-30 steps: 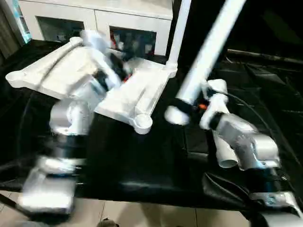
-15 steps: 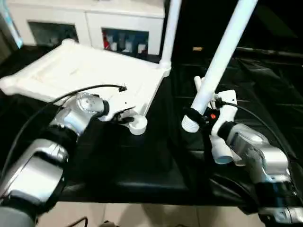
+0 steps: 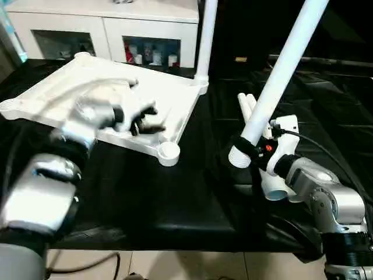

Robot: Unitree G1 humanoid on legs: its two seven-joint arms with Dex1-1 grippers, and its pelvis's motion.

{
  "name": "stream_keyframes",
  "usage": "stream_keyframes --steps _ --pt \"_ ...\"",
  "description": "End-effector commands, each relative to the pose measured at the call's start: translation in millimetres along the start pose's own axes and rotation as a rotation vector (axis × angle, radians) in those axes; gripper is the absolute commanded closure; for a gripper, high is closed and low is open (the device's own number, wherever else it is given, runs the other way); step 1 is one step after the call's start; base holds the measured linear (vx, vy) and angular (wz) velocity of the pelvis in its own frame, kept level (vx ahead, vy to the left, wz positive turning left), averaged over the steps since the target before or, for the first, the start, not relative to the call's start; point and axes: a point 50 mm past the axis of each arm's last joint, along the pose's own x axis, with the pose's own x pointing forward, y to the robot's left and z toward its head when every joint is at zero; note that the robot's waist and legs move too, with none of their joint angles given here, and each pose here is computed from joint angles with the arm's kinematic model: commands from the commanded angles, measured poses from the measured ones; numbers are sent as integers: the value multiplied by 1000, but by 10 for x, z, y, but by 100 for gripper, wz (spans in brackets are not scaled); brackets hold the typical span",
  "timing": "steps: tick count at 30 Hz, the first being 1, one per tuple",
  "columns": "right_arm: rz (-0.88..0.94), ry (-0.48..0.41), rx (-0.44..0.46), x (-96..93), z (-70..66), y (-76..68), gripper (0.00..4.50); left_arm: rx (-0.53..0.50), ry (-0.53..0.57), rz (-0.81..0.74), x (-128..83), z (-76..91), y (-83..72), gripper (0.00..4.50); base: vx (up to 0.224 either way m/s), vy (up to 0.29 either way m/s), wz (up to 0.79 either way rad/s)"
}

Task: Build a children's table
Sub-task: Pick table leg, then rotate table base

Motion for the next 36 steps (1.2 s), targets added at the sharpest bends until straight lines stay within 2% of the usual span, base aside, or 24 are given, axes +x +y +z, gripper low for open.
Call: stream_keyframes --steps 1,6,8,11,15,22,28,32,36 --pt "14 -11 -25 -2 89 -6 257 4 96 -87 -22 -100 -46 145 0 0 0" --pt "21 -9 -31 11 96 -3 257 31 155 -52 26 -176 -65 145 0 0 0" --pt "30 -8 -35 20 91 11 257 75 184 -6 122 -232 -108 145 0 0 0" --pt "35 -7 -35 22 85 22 257 79 175 27 203 -236 -139 145 0 0 0" --pt "47 -3 -35 37 66 46 257 91 199 -10 321 -303 -256 145 0 0 0" --pt "62 -3 -40 66 78 64 257 102 220 -4 391 -344 -308 145 0 0 0" --pt "68 2 -50 75 76 58 257 85 230 -100 394 -361 -364 206 0 0 0" --pt "69 0 -66 92 98 41 257 66 236 -251 378 -299 -406 238 0 0 0" --pt "68 1 -77 101 109 30 257 90 249 -313 371 -263 -423 268 0 0 0"
